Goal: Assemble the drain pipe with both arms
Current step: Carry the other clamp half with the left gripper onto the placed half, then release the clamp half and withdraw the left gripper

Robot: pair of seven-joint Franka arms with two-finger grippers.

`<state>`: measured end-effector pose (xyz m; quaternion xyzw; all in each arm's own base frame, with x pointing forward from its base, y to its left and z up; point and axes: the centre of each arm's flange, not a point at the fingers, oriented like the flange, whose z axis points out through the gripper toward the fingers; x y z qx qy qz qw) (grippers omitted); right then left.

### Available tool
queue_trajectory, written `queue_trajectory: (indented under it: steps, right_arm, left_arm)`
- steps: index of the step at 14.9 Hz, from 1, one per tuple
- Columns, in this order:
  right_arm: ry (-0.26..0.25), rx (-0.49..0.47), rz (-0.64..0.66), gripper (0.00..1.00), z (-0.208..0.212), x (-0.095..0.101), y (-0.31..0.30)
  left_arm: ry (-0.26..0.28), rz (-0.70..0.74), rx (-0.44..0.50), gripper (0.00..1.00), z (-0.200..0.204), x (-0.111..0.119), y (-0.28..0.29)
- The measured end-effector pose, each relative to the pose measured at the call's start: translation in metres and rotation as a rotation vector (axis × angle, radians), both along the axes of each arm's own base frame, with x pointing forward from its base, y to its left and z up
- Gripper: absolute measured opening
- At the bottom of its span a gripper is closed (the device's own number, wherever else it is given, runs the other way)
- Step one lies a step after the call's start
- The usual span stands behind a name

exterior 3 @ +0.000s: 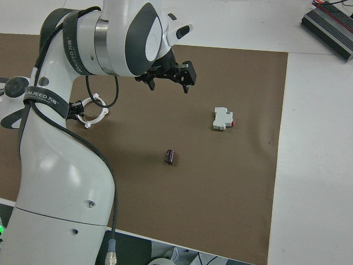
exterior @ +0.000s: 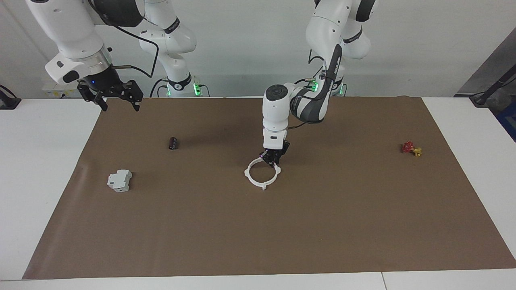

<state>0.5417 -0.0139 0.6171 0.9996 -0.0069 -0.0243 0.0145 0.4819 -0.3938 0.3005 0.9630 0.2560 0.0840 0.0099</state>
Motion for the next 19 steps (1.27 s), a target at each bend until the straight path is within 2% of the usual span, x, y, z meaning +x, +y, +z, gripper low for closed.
queue_trajectory:
  steps: [1, 5, 8, 10, 13, 15, 17, 19]
  right_arm:
    - [0.000, 0.000, 0.000, 1.00, 0.000, 0.000, 0.000]
    - [0.000, 0.000, 0.000, 1.00, 0.000, 0.000, 0.000]
    - [0.000, 0.000, 0.000, 1.00, 0.000, 0.000, 0.000]
    - [0.000, 0.000, 0.000, 1.00, 0.000, 0.000, 0.000]
    - [0.000, 0.000, 0.000, 1.00, 0.000, 0.000, 0.000]
    - [0.000, 0.000, 0.000, 1.00, 0.000, 0.000, 0.000]
    - [0.000, 0.000, 0.000, 1.00, 0.000, 0.000, 0.000]
    - [0.000, 0.000, 0.000, 1.00, 0.000, 0.000, 0.000]
  left_arm:
    - [-0.001, -0.003, 0.004, 0.56, 0.000, 0.000, 0.000]
    - [0.008, 0.000, 0.018, 0.97, -0.001, 0.001, 0.003]
    - [0.028, -0.068, 0.074, 1.00, 0.023, 0.012, 0.021]
    - [0.057, -0.156, 0.130, 1.00, 0.074, 0.030, 0.064]
    - [0.117, -0.349, 0.195, 1.00, 0.157, 0.034, 0.137]
    - [0.133, -0.418, 0.158, 1.00, 0.197, 0.035, 0.182]
    - [0.149, -0.467, 0.083, 1.00, 0.231, 0.036, 0.237]
    - [0.157, -0.548, 0.045, 1.00, 0.265, 0.030, 0.288]
